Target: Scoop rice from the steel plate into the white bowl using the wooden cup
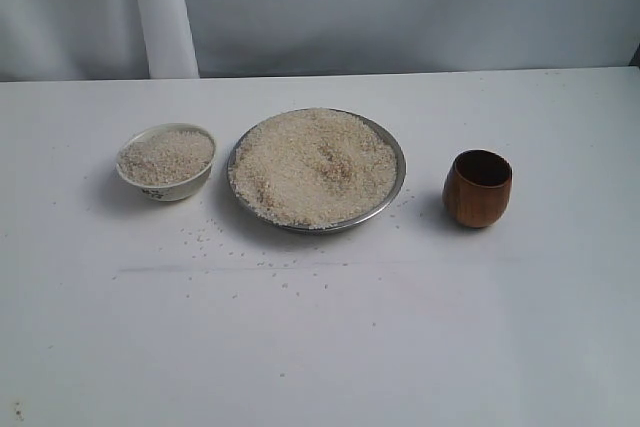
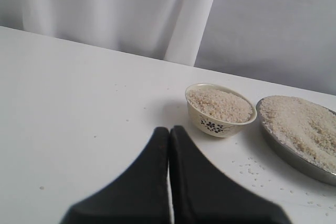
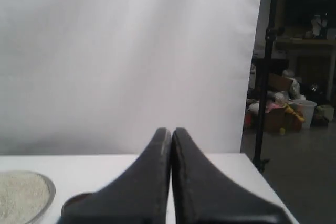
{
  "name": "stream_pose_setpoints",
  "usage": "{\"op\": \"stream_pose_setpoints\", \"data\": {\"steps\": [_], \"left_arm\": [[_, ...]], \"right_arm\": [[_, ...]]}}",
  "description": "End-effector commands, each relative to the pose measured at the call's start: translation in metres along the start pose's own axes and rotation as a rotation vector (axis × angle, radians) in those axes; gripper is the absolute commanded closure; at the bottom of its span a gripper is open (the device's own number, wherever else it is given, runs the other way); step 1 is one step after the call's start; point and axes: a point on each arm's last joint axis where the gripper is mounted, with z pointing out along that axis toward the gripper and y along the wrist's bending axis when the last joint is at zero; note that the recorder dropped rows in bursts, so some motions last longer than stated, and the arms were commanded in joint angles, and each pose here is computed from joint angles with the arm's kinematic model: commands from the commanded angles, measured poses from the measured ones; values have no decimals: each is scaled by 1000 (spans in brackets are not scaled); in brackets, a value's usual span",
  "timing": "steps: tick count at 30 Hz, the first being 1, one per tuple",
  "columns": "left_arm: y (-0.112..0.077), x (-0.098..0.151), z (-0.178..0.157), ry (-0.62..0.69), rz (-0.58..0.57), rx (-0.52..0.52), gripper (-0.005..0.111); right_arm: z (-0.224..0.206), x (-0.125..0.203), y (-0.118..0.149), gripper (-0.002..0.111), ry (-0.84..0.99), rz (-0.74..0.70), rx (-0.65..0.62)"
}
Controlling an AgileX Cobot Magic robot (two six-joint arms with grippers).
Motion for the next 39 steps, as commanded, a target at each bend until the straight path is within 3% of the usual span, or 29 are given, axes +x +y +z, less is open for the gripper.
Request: {"op": "stream_pose_setpoints", "data": {"steps": [1,5,17,39], "left_arm": [[-1,-1,0,-6,-6,9,107],[-1,-1,0,-6,-6,9,107],[-1,-1,0,-6,-6,9,107],[-1,-1,0,-6,-6,9,107]], "right_arm": [[2,25,0,108,47,7,6],[2,34,1,108,75,7,5],[-4,61,1,108,380,-11,0],[-4,61,1,108,380,-8,0]]}}
